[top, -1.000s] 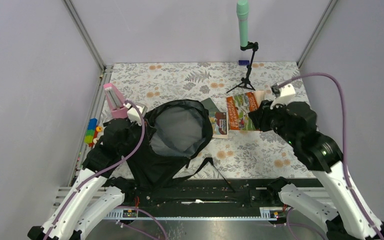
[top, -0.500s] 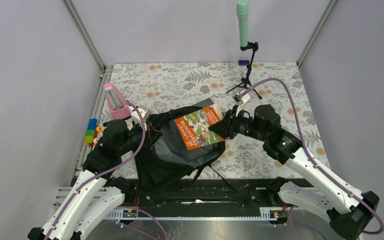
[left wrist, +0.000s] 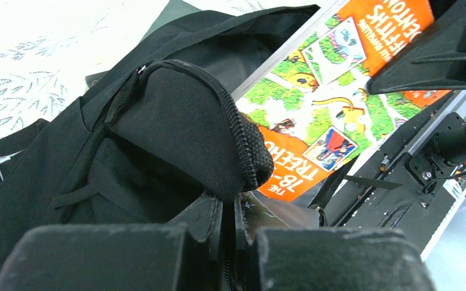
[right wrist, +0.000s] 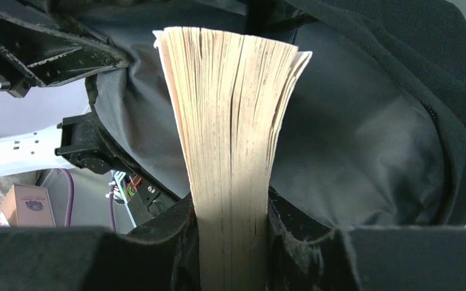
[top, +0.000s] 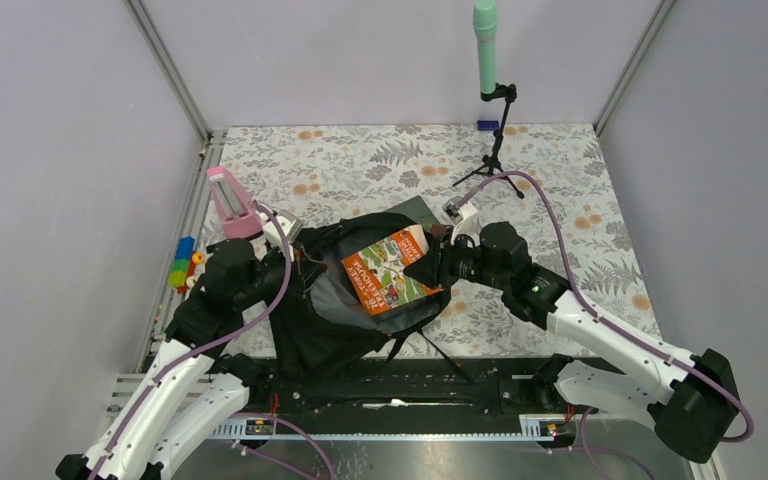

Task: Pack the student bag
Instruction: Place the book in the student bag.

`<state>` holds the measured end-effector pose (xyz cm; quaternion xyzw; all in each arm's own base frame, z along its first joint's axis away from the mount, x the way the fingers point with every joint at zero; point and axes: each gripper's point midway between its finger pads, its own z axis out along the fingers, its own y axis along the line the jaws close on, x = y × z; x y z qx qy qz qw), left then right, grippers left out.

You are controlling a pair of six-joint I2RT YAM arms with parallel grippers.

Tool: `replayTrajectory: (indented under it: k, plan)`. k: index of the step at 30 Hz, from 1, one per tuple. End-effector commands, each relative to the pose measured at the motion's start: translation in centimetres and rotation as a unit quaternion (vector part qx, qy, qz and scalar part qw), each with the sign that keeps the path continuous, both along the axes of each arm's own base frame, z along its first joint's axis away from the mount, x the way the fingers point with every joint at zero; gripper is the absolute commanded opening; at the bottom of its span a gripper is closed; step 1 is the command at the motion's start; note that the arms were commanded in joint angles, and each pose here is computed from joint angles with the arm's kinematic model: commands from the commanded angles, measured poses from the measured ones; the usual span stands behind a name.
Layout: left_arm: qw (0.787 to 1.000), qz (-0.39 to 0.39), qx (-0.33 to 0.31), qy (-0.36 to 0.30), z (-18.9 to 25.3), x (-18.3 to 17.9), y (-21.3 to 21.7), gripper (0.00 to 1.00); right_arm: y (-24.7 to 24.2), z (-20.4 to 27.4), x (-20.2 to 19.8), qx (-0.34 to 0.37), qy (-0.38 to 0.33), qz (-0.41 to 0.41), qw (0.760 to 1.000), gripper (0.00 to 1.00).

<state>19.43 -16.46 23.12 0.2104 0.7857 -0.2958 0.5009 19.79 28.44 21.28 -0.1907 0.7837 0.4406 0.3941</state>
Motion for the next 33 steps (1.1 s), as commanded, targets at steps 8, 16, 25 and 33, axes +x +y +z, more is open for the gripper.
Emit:
replayTrajectory:
  k: [8,16,25,33]
  plan:
    - [0.993,-0.053,-0.069,-0.078,5.8,-0.8,-1.8,0.00,4.0,3.4,1.0,0.108,0.019,0.000,0.994,0.00]
    - [0.993,-0.057,-0.067,-0.079,5.8,-0.8,-1.8,0.00,5.8,4.1,0.1,0.148,0.049,0.030,0.987,0.00]
    - [0.992,-0.059,-0.070,-0.084,5.9,-0.9,-1.8,0.00,9.7,0.1,0.4,0.118,0.062,0.054,0.990,0.00]
    - [0.991,-0.053,-0.073,-0.094,6.5,-1.0,-1.5,0.00,10.3,-5.0,2.3,0.039,0.065,0.005,0.997,0.00]
